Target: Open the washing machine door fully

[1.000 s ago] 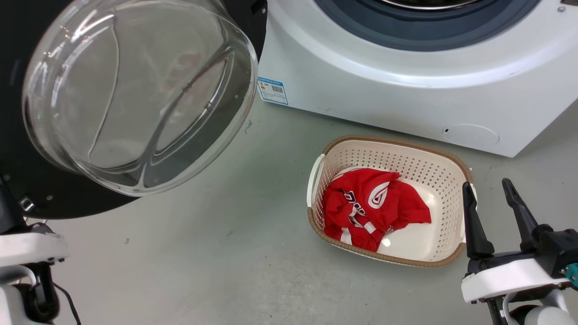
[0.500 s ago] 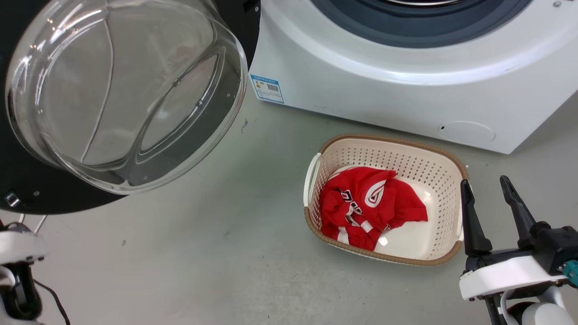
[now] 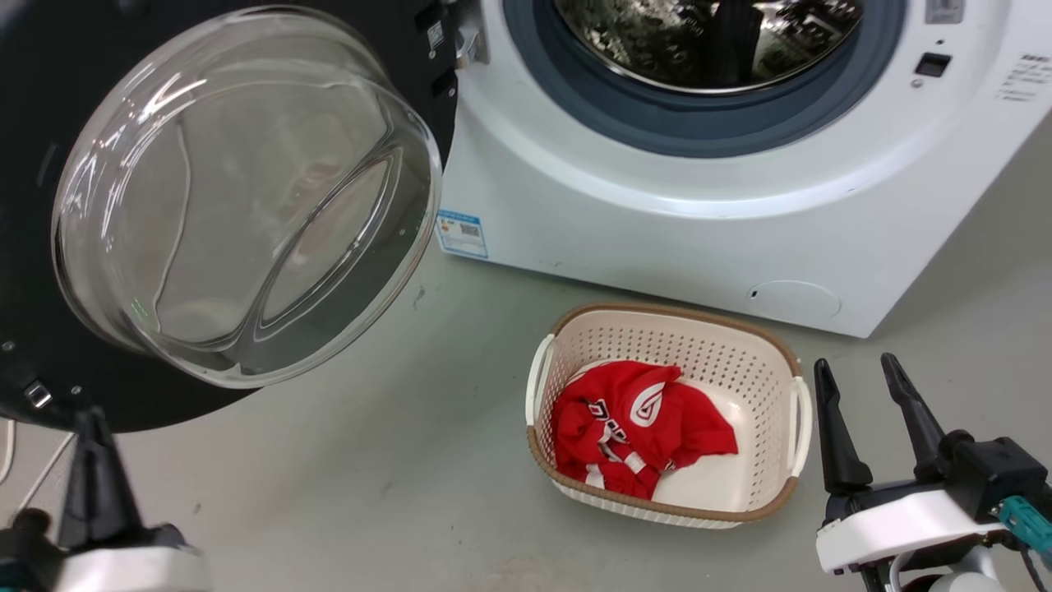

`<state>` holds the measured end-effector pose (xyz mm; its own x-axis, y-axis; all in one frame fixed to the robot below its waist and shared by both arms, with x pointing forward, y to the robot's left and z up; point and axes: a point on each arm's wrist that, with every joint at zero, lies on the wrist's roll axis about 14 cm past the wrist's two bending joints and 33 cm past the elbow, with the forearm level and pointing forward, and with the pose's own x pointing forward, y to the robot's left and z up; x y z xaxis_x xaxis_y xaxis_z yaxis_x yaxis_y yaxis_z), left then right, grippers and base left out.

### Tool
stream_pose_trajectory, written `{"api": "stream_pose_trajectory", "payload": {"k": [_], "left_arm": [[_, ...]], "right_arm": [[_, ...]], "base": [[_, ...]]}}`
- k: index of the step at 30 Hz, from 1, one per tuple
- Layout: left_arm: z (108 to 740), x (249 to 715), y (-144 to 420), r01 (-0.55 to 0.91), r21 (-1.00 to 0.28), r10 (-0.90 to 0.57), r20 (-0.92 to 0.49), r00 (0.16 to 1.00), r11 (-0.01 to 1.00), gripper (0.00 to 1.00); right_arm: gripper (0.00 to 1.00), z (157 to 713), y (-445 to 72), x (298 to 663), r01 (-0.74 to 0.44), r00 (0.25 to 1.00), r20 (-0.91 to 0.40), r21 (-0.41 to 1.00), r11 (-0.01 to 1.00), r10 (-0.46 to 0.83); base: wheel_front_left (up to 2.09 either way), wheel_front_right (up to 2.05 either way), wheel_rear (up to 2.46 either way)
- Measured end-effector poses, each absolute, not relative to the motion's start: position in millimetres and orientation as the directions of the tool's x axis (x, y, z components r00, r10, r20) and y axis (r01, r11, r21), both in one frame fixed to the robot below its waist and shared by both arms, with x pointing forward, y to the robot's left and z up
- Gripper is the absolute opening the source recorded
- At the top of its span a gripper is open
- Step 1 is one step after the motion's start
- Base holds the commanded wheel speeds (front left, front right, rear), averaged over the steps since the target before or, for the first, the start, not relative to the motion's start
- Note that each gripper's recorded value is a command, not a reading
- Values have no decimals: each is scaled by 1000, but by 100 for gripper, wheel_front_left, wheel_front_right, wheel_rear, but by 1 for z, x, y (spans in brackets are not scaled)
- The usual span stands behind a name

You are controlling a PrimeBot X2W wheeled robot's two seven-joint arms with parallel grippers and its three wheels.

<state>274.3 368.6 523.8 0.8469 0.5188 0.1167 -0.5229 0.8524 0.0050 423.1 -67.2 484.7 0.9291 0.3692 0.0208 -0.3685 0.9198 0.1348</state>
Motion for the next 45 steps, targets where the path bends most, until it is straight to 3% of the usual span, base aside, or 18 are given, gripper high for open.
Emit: {"api": "stream_pose_trajectory", "payload": {"k": [1,9,20,32,45], "left_arm": [[521,276,360,-500,0,497,109,861,866,100],[518,301,280,-290,-60,295,108,949,955,100],[546,349,213,-70,-47,79,204,976,996,100],[555,366,194,4,-6,-2,235,972,1000,100],[546,359,189,25,-7,-23,206,978,1000,100]], "right_arm": [[100,486,-69,421,-364,931,24,136,921,365],[100,498,-87,407,-325,946,50,125,937,321],[100,519,-118,393,-249,965,104,72,966,241],[100,534,-155,374,-147,980,136,23,989,143],[100,531,-163,362,-122,985,124,37,992,116]], "base": [[0,0,0],[0,0,0],[0,0,0],[0,0,0],[0,0,0]]}}
